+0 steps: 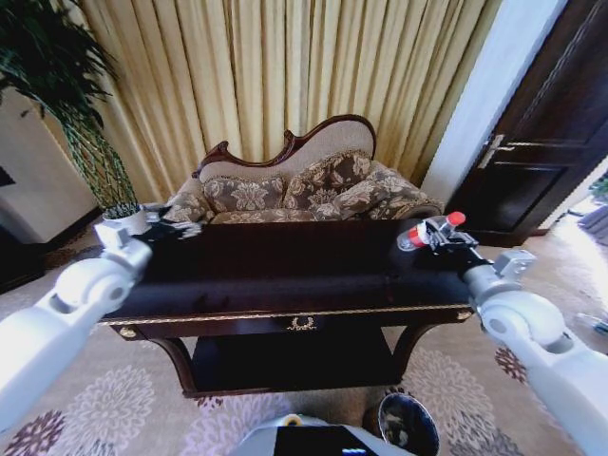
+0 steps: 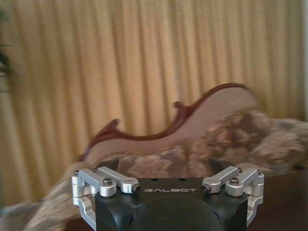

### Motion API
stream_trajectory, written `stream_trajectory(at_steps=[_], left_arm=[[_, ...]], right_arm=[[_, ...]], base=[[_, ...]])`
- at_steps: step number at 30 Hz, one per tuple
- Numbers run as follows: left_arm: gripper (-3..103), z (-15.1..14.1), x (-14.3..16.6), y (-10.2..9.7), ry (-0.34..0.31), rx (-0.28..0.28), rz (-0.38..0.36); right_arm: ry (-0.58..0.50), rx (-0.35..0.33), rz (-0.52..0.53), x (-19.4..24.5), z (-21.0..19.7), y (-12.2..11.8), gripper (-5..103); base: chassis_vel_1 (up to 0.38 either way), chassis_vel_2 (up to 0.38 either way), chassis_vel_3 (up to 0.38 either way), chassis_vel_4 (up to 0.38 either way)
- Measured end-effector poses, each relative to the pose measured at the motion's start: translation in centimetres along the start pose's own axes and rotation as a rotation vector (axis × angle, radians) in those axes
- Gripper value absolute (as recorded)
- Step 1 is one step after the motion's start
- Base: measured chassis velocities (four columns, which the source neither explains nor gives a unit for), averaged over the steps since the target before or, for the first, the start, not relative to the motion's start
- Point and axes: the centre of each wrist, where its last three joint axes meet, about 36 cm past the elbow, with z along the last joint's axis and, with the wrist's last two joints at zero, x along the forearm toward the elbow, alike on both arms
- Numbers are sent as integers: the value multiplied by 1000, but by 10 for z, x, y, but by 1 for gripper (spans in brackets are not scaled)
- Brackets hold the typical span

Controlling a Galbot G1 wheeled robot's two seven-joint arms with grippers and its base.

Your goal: Move to the front of the table and place the trash on the table into the trash bin.

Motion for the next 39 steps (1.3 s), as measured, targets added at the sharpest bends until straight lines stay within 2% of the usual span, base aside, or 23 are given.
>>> stream_trajectory(at_steps=[1,6,15,17,21,26,39], left_arm=[[100,0,2,10,13,8,-36],[100,-5,4,23,14,21,-82],[100,-19,7,38,-9,89,-90],[100,-15,4,45,-52,96,-66],[100,-6,2,50,-100,81,-30],[100,-1,3,46,-131,73,-21],[100,0,10,39,-123,20,-16]], right_arm=[[3,34,35,1,2,0,31],[6,90,71,6,2,1,31],[31,71,87,7,-4,-1,31],[46,60,86,8,-4,-1,31],[55,51,86,10,-4,1,31],[62,46,87,11,-4,0,31],[61,40,79,12,-5,-1,31]], base=[[0,0,0,0],[0,0,0,0],[0,0,0,0],[0,0,0,0],[0,0,0,0],[57,-59,-57,50],[100,-102,-97,98]])
